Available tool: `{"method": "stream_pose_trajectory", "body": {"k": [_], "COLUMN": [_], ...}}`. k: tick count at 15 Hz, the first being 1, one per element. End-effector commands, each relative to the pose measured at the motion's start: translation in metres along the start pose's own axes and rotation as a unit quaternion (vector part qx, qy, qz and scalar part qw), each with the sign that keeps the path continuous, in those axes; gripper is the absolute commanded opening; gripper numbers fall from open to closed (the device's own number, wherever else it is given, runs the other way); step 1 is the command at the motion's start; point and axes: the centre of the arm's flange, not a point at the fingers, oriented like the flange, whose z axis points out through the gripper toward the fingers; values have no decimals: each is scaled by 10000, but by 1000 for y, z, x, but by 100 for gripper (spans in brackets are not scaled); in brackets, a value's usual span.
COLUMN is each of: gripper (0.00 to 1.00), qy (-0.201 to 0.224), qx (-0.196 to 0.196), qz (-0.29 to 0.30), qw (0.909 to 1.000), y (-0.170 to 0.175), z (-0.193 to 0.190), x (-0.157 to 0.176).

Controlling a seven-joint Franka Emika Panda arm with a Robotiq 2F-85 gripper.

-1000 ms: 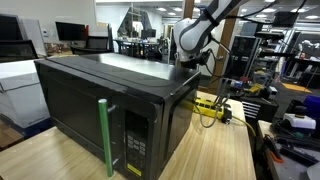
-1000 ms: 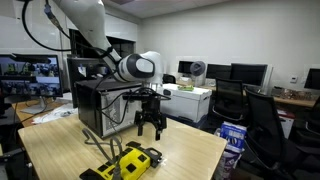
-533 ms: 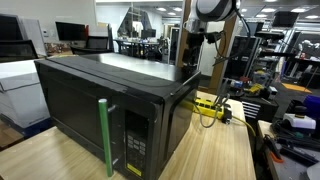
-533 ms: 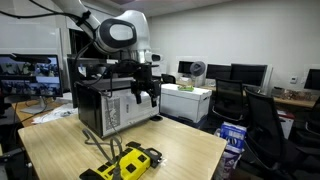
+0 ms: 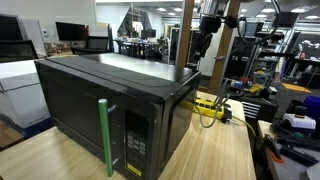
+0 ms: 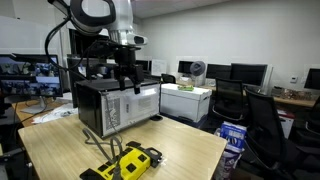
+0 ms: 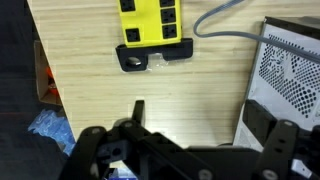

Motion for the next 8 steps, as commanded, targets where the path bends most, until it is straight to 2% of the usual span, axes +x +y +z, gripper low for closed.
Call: {"method": "stream_pose_trajectory", "body": {"k": [1,8], "gripper": [100,100], "qy": [194,260], "qx": [215,222], "qz": [4,-96], "qw": [9996,9994], "y": [-18,-49], "z": [-12,-14], "x": [-32,-71]}}
